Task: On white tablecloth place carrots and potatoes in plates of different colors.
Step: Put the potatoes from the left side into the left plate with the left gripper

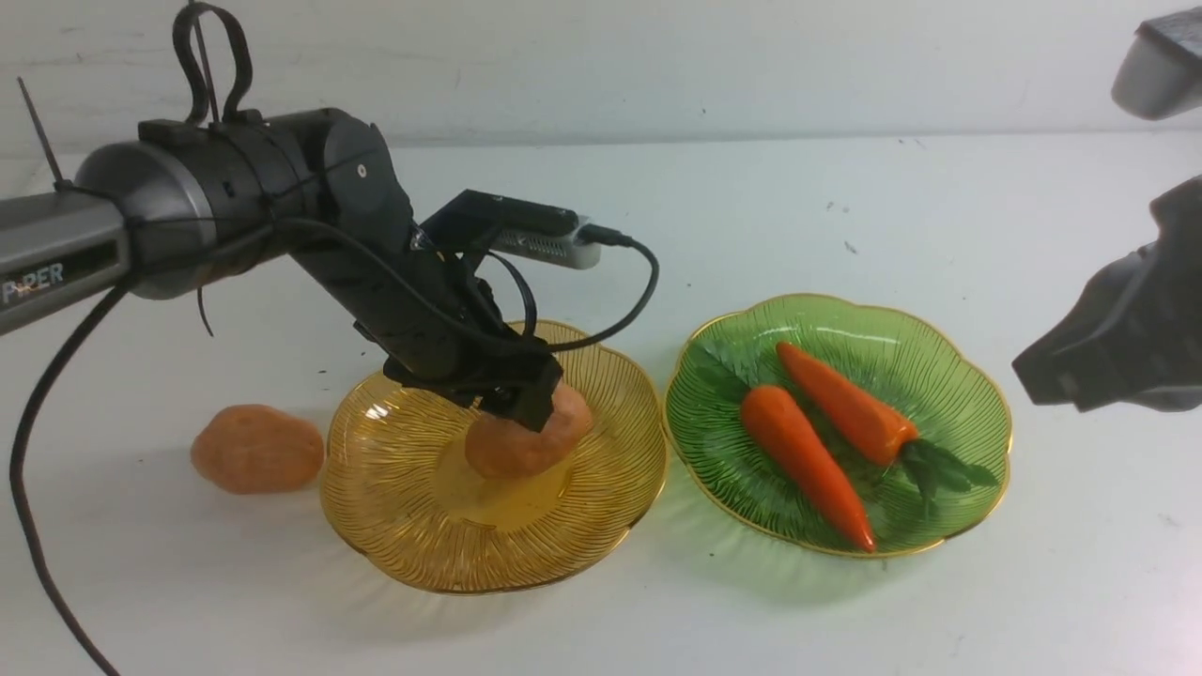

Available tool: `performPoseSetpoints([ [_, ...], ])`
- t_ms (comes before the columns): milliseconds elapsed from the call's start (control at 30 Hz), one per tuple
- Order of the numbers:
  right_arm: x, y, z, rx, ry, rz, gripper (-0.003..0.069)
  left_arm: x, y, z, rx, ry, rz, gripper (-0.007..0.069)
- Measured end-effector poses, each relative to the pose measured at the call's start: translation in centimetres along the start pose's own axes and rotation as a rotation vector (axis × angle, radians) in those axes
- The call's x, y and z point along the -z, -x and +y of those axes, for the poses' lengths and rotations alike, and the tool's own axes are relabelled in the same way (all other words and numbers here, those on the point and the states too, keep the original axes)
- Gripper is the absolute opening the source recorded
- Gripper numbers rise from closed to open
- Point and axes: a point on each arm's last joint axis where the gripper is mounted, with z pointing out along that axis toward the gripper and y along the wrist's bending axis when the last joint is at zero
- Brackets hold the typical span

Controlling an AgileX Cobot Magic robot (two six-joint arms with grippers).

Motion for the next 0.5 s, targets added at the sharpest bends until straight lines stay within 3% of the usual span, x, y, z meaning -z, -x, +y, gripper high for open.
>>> performPoseSetpoints([
  [67, 0.0, 0.0, 0.0, 0.0, 0.0, 0.0, -0.0015, 1.1, 0.6, -0.3, -0.013, -0.001, -0.013, 0.0582],
  [133, 0.0, 0.0, 0.0, 0.005, 0.0, 0.0, -0.0015, 3.0, 1.2, -0.4, -0.02, 0.01, -0.021, 0.0539],
  [200, 0.0, 0.0, 0.0, 0.012, 0.0, 0.0, -0.0015, 5.8, 1.6, 0.0, -0.031, 0.05, -0.02, 0.0446],
  [367, 0.0, 0.0, 0.0, 0.017, 0.001, 0.0, -0.0015, 11.4, -0.2, 4.0, -0.026, 0.237, 0.065, 0.0083],
  [400, 0.0, 0.0, 0.0, 0.018, 0.002, 0.0, -0.0015, 12.4, -1.2, 5.3, -0.012, 0.271, 0.075, 0.0036],
  [500, -0.2, -0.1, 0.0, 0.017, 0.002, 0.007, -0.0015, 13.3, -4.4, 8.0, 0.023, 0.288, 0.132, 0.0002],
])
